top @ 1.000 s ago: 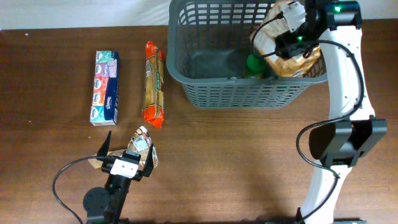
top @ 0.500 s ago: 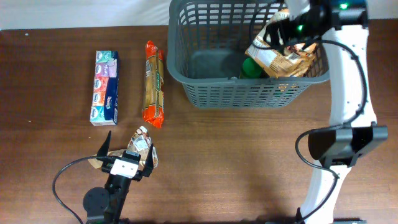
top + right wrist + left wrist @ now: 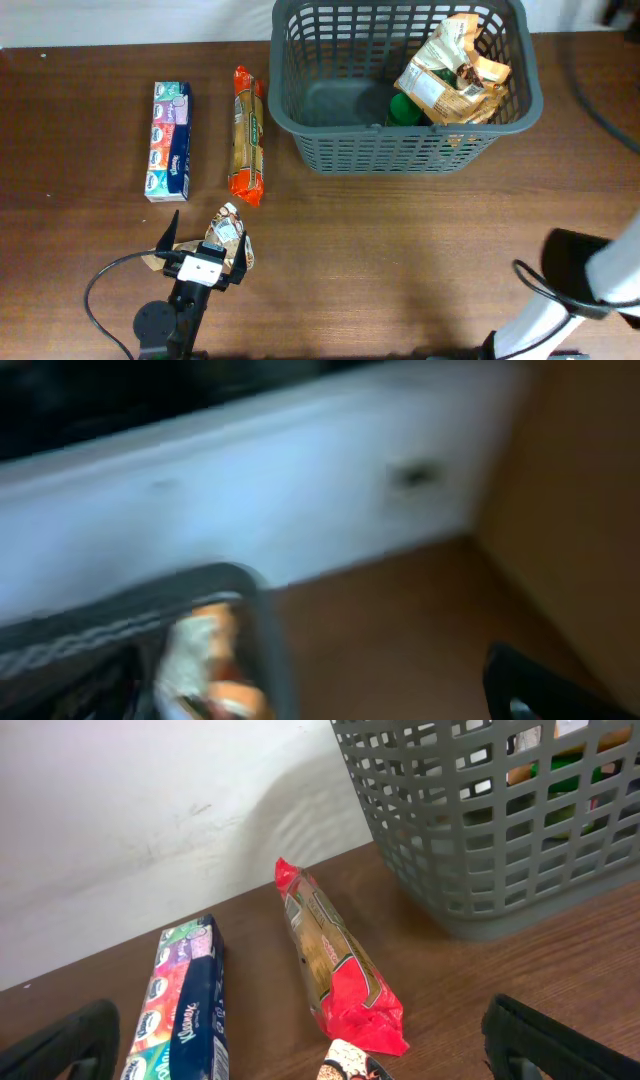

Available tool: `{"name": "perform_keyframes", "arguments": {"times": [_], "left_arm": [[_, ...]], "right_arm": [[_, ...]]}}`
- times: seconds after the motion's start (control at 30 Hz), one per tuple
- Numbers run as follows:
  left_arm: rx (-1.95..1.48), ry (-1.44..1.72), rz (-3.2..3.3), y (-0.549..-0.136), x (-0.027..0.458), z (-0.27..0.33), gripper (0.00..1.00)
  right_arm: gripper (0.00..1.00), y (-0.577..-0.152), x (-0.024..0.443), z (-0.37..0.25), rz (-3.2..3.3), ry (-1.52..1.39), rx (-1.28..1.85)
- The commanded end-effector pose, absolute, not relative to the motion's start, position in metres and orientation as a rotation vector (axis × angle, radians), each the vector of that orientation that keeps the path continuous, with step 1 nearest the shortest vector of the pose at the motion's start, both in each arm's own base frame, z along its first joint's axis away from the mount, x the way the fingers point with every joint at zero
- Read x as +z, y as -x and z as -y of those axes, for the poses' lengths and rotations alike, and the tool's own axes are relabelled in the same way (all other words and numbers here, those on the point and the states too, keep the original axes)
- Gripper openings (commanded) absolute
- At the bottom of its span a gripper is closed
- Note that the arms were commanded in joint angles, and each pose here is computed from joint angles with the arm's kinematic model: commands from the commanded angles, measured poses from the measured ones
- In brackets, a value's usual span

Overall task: Pack container
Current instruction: 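Open the right gripper and withdraw it to the lower right, then move the left gripper over the red-ended spaghetti package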

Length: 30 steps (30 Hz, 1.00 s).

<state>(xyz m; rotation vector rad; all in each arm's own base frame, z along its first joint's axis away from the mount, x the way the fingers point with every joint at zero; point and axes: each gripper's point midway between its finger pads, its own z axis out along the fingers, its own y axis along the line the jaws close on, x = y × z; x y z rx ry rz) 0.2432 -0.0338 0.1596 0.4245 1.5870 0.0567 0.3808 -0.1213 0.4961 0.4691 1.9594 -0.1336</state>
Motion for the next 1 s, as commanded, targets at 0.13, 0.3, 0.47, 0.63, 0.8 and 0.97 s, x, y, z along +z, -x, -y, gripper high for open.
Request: {"name": "perform_keyframes", "arguments": {"times": [0.13,0.3,0.47,0.63,0.8,0.97], "left_arm": [[0.066,-0.439,-1.551,-0.244,0.166,0.036,0.99],[0.062,-0.410,-1.479,-0.243,0.189,0.035,0.99],[-0.124,-0.279,-1.533,-0.237,0.202,0.040,0.99],[-0.203,-0.377,-1.458,-0.222,0.238,0.060,0.99],[-0.171,-0.390,-1.346,-0.213,0.277,0.061,0.99],[-0.154,-0.444,-1.419,-0.212,0.294,0.064,0.99]], "right_arm": [[0.99,-0.334,0.451,0.217,-1.980,-0.972,-0.212],[0.99,-0.325,0.419,0.248,-2.052,-1.099,-0.233],[0.99,-0.330,0.359,0.258,-2.236,-1.202,-0.224],[0.99,-0.331,0.292,0.257,-2.434,-1.291,-0.190],[0.99,-0.329,0.241,0.256,-2.554,-1.346,-0.170],[0.99,-0.316,0.202,0.247,-2.678,-1.402,-0.148]]}}
